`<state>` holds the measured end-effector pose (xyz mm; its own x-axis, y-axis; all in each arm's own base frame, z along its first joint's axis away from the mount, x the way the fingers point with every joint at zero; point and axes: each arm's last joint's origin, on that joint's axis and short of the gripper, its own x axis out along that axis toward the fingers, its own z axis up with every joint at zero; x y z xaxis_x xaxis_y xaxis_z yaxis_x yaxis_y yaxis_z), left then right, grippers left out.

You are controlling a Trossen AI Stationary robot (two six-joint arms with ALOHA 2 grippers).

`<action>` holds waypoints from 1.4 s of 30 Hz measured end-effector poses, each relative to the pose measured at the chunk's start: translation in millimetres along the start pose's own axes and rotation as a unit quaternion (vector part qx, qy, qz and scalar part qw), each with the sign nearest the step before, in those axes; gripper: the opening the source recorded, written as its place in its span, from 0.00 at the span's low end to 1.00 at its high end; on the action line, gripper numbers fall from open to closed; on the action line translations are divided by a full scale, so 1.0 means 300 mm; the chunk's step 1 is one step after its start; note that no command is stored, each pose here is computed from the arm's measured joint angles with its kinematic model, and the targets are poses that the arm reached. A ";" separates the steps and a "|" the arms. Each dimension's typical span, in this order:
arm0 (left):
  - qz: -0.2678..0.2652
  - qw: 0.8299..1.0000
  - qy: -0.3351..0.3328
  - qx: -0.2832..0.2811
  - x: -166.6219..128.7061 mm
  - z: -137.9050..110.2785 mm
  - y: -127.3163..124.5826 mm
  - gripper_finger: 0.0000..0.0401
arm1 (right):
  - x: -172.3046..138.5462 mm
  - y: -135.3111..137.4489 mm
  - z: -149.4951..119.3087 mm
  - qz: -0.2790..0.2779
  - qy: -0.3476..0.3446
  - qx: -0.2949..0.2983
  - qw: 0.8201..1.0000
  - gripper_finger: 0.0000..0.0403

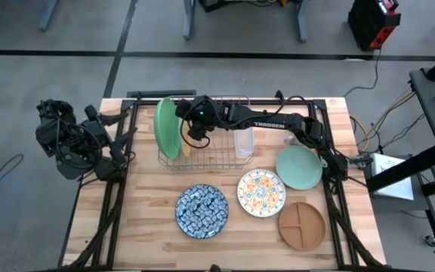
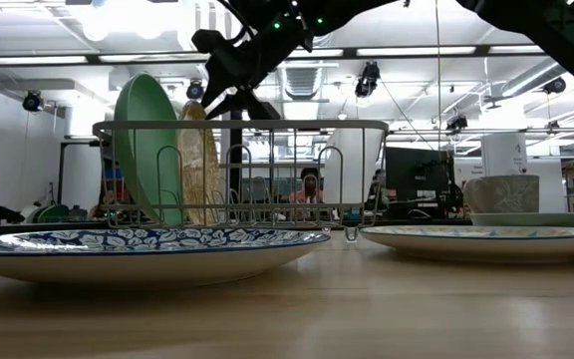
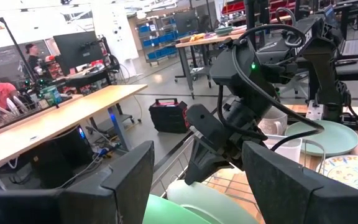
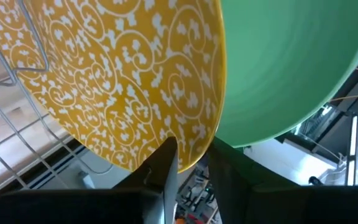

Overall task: Sort dishes
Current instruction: Put the yellow plate in the dish rack, then put the blue patterned plate in the dish rack

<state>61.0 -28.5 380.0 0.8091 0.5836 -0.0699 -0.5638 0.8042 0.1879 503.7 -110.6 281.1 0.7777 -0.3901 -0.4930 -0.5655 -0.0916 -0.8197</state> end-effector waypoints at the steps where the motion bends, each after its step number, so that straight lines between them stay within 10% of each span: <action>1: 0.000 1.000 0.000 0.000 0.000 0.000 0.000 0.58 | 0.000 0.000 0.000 0.000 0.000 0.000 1.000 0.20; 22: 0.000 1.000 0.000 -0.017 0.000 0.003 -0.005 0.58 | -0.077 -0.029 -0.045 0.023 0.087 0.055 0.994 0.18; 29: -0.032 0.999 0.022 -0.026 0.002 0.009 -0.048 0.58 | -0.194 -0.048 -0.085 0.054 0.139 0.170 0.974 0.14; 33: -0.049 0.998 0.034 -0.022 0.006 0.011 -0.106 0.58 | -0.302 -0.055 -0.111 0.076 0.143 0.294 0.942 0.09; 42: -0.072 0.994 0.078 0.017 0.020 -0.022 -0.287 0.58 | -0.536 -0.039 -0.122 0.195 0.051 0.559 0.804 0.01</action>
<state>113.1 -93.5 357.0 0.8441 0.4751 -0.2487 -0.4362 0.8781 0.1969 375.1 -80.4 380.8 0.5418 -0.2686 -0.7964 -0.1155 0.9148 -0.3871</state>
